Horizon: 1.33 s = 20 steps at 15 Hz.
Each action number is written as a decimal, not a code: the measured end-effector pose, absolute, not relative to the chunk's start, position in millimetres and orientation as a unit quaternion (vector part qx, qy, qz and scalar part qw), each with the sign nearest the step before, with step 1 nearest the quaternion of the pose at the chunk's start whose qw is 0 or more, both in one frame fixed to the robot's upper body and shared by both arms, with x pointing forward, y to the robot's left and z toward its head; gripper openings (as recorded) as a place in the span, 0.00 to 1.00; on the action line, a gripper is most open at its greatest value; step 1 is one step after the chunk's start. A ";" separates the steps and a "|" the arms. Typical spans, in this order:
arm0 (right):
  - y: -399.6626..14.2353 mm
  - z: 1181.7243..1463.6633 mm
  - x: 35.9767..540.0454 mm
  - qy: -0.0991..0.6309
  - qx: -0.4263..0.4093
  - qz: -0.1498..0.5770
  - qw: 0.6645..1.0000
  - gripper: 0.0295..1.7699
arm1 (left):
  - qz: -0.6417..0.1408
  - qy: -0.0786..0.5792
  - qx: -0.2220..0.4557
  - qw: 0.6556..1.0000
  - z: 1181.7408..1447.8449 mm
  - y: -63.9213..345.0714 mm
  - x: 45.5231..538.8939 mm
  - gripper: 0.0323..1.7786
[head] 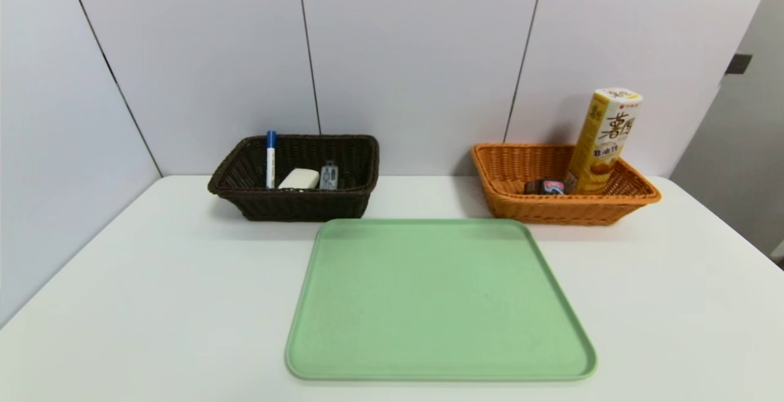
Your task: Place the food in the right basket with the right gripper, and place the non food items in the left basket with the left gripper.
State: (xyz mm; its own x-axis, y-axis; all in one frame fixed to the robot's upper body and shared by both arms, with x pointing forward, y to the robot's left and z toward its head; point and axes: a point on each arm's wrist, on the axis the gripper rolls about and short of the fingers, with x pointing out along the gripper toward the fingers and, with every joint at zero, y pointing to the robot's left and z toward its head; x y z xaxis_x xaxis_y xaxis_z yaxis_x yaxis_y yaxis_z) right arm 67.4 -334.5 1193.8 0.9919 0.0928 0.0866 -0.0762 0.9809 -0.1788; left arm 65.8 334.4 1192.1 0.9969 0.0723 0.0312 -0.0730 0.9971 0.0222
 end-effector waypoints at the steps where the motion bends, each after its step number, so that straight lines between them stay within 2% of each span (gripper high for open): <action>1: -335.3 1188.2 68.4 -0.025 -0.085 0.027 0.996 0.97 | 0.033 -0.014 0.009 0.999 1191.6 334.2 66.0 0.95; 3: -335.7 1183.3 68.9 -0.005 -0.078 0.021 0.997 0.97 | 0.023 -0.014 0.004 1.000 1188.3 333.8 67.5 0.95; 7: -336.2 1182.5 68.7 0.003 -0.011 0.008 1.000 0.97 | 0.023 -0.010 -0.034 0.999 1184.4 333.9 68.8 0.95; 10: -336.6 1183.5 68.6 -0.001 0.008 0.000 1.000 0.97 | 0.023 -0.011 -0.048 0.999 1184.4 333.9 68.9 0.95; 20: -336.6 1183.5 69.0 -0.005 0.011 -0.001 1.000 0.97 | 0.024 -0.011 -0.048 0.999 1184.3 333.9 69.0 0.95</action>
State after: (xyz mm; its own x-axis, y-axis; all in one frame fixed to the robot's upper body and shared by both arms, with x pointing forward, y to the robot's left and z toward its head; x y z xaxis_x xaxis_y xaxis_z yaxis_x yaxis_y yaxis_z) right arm 69.0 -336.6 1183.5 0.9999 -0.0019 0.0106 0.0017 0.9998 0.0211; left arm 69.0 333.9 1184.3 0.9987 0.0481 0.0193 -0.0460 0.9943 -0.0966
